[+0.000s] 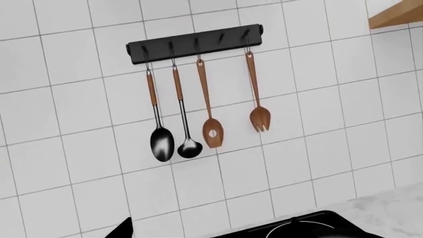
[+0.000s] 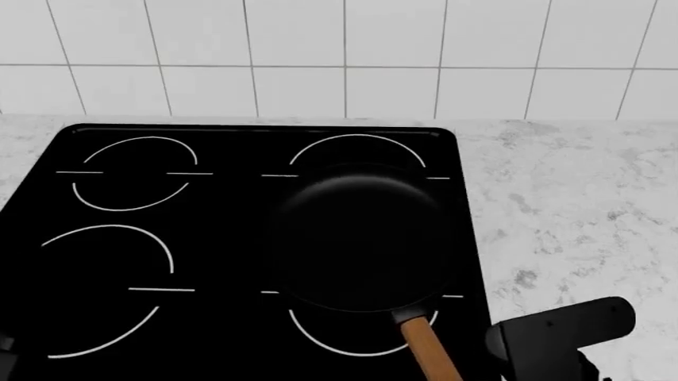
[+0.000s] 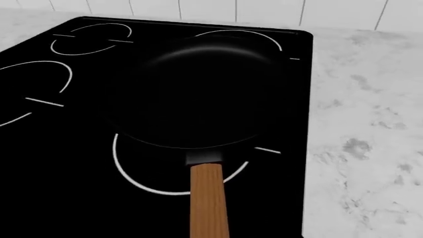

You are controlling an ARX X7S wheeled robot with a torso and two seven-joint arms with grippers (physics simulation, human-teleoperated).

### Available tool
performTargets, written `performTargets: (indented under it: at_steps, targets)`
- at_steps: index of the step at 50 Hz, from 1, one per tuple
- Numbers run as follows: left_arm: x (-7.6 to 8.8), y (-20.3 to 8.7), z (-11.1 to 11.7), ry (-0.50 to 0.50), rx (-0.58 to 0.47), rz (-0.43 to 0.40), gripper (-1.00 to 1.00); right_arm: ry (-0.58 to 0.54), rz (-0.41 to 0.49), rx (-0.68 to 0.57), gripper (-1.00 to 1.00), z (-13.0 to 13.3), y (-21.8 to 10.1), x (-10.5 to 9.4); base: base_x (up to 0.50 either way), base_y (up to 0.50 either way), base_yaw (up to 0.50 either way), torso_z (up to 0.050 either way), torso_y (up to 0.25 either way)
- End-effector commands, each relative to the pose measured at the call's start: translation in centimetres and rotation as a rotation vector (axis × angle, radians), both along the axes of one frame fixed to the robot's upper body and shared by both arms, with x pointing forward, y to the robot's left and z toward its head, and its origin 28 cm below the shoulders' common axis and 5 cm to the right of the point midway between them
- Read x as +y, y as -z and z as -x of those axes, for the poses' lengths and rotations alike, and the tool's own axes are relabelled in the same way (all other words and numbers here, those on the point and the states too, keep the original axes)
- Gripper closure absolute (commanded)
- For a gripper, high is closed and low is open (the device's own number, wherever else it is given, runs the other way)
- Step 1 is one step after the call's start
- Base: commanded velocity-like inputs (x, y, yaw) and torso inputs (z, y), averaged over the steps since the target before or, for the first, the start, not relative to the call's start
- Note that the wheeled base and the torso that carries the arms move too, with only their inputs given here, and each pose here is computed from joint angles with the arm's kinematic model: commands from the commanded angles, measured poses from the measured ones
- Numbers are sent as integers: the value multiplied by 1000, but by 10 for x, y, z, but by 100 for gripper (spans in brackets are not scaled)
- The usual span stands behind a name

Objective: Pick up the pan and dump the vegetables in it onto the plate. Then return the pan to the stove.

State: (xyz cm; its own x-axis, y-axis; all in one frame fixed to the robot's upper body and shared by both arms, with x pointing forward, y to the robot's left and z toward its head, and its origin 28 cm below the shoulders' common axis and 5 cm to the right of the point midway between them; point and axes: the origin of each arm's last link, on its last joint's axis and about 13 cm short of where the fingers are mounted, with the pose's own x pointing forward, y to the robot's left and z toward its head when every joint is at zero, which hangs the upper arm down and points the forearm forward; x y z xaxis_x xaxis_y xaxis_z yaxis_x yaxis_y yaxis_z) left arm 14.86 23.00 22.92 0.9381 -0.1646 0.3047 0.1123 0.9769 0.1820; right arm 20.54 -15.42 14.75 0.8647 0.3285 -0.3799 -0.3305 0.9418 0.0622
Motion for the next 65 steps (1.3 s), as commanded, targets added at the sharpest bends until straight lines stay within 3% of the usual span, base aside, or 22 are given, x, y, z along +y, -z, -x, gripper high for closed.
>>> performTargets:
  at_steps: [1,11,24,43,65]
  targets:
    - [-1,-7,-2,16,-32,20,-100,-16,-19,-76,-100,0,-28,-1,0,0,0,0,0]
    - [-1,-9,-1,22,-39,18,-100,-27,16,-102,-100,8,-42,-1,0,0,0,0,0]
    - [-1,-7,-1,23,-34,20,-100,-23,71,-293,-100,42,-89,3,0,0,0,0,0]
    - [-2,2,-5,32,-11,40,-100,-37,109,-430,-100,77,-105,11,0,0,0,0,0]
    - [-4,9,9,49,-10,32,-100,41,142,-566,-100,87,-136,-4,0,0,0,0,0]
